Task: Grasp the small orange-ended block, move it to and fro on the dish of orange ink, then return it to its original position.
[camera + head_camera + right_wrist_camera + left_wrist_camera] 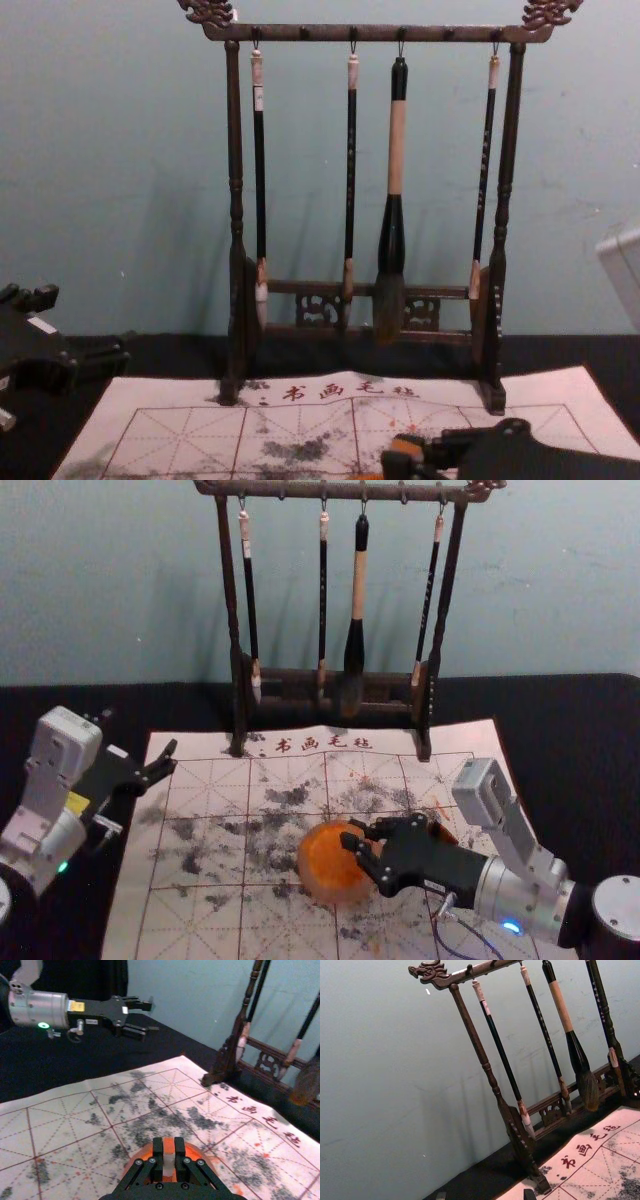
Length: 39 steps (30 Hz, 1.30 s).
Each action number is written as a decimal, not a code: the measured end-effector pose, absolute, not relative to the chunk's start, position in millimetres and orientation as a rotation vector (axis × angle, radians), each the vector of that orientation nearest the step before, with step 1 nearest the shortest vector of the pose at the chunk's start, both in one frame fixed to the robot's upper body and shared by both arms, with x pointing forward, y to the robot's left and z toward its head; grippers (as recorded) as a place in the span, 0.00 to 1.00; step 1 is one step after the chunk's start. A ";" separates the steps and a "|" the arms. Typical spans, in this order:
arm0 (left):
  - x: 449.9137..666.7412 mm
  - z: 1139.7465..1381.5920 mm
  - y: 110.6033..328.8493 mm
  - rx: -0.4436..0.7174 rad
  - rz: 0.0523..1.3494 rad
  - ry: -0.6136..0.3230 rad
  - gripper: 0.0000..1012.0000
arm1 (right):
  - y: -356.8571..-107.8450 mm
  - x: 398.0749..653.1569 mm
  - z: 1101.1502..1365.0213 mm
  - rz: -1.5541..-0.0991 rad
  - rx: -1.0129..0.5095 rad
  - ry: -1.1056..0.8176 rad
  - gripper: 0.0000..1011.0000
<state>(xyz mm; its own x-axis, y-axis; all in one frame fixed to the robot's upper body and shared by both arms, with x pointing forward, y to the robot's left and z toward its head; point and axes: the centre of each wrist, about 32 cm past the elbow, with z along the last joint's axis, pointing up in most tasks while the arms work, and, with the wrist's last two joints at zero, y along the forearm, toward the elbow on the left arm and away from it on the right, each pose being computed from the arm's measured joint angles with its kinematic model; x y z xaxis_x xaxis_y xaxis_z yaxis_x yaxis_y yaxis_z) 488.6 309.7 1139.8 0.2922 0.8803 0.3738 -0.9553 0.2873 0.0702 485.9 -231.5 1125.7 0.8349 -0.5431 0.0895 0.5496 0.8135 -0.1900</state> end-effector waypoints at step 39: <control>488.6 1139.8 309.7 0.304 1.248 -0.285 0.99 | -213.6 514.8 1126.2 -0.580 -0.201 -0.039 0.08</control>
